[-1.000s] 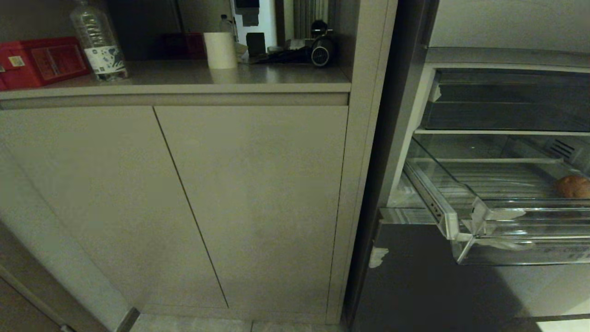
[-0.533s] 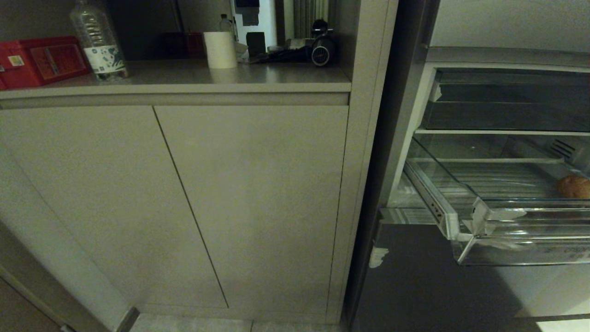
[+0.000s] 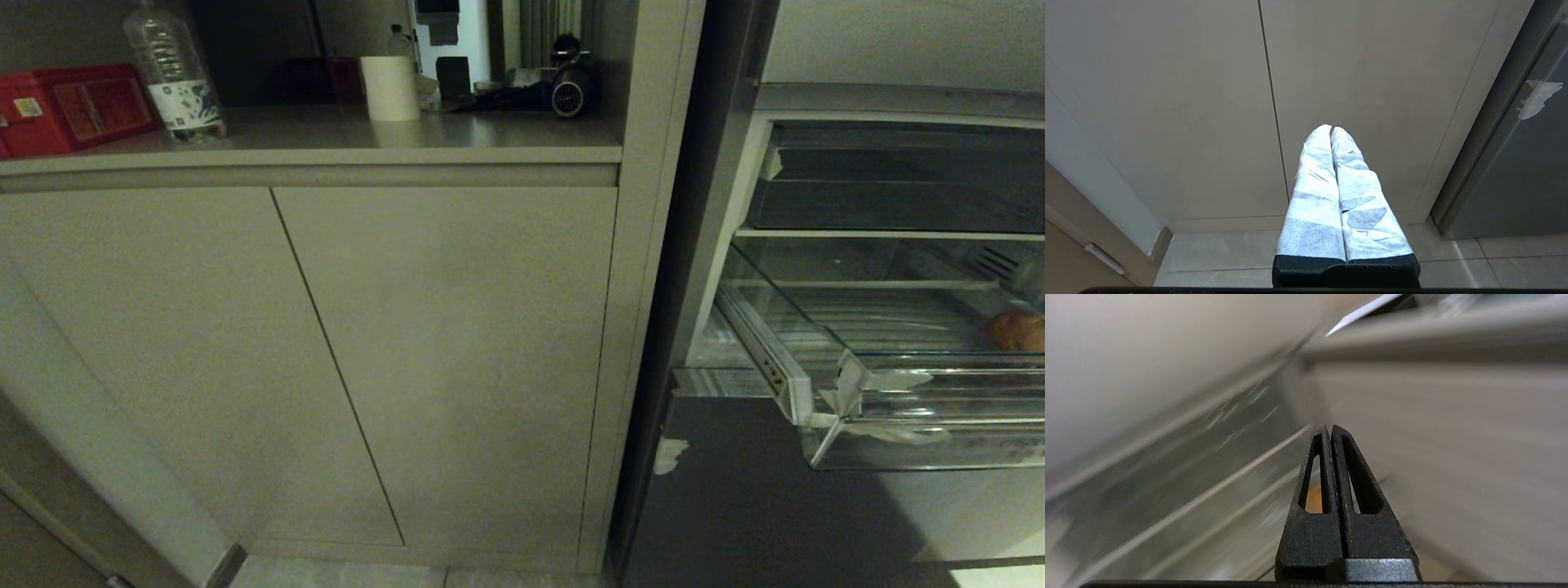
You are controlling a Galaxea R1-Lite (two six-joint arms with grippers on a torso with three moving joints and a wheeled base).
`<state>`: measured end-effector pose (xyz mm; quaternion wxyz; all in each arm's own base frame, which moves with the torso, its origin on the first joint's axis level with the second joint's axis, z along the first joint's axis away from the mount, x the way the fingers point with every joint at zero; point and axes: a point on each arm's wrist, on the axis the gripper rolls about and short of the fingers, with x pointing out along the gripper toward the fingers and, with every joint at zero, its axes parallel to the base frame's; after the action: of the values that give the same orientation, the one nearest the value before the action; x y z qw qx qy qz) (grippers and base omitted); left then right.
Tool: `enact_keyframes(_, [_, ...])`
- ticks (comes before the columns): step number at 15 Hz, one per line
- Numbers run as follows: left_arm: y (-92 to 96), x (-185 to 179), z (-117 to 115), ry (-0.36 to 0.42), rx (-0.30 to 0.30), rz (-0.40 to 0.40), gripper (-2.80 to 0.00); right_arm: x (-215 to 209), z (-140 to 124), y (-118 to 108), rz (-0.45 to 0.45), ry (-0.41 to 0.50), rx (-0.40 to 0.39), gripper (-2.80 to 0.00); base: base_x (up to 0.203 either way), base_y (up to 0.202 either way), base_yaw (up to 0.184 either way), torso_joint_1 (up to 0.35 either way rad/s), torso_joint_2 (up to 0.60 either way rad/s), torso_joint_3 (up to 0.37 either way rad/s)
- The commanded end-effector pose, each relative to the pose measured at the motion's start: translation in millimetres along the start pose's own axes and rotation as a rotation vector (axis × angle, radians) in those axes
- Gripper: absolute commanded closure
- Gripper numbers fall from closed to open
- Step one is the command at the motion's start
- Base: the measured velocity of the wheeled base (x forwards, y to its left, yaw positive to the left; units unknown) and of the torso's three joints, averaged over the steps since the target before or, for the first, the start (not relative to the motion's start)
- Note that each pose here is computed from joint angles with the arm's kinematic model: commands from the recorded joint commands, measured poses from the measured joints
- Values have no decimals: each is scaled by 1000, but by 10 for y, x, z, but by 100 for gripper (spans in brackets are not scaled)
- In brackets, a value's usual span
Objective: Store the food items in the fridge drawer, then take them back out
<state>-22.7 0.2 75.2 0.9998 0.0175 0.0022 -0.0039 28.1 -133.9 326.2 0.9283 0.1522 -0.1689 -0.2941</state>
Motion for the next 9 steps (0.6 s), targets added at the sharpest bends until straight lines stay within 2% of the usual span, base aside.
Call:
enact_keyframes(1, [0, 0, 0, 0, 0, 0, 0, 281, -213, 94, 125, 139, 79, 0, 0, 0, 0, 0, 0, 0])
enact_keyframes(3, [0, 0, 0, 0, 0, 0, 0, 460, -456, 223, 94, 220, 122, 0, 0, 0, 0, 0, 0, 0])
enact_keyframes(6, [0, 1, 1, 0, 0, 0, 0, 786, -814, 350, -66, 338, 103, 0, 0, 0, 0, 0, 0, 0])
enact_keyframes(7, [0, 0, 0, 0, 0, 0, 0, 921, -864, 349, -113, 372, 82, 0, 0, 0, 0, 0, 0, 0])
enact_keyframes(9, [0, 1, 0, 2, 0, 0, 0, 1202, -799, 369, -145, 426, 33, 0, 0, 0, 0, 0, 0, 0])
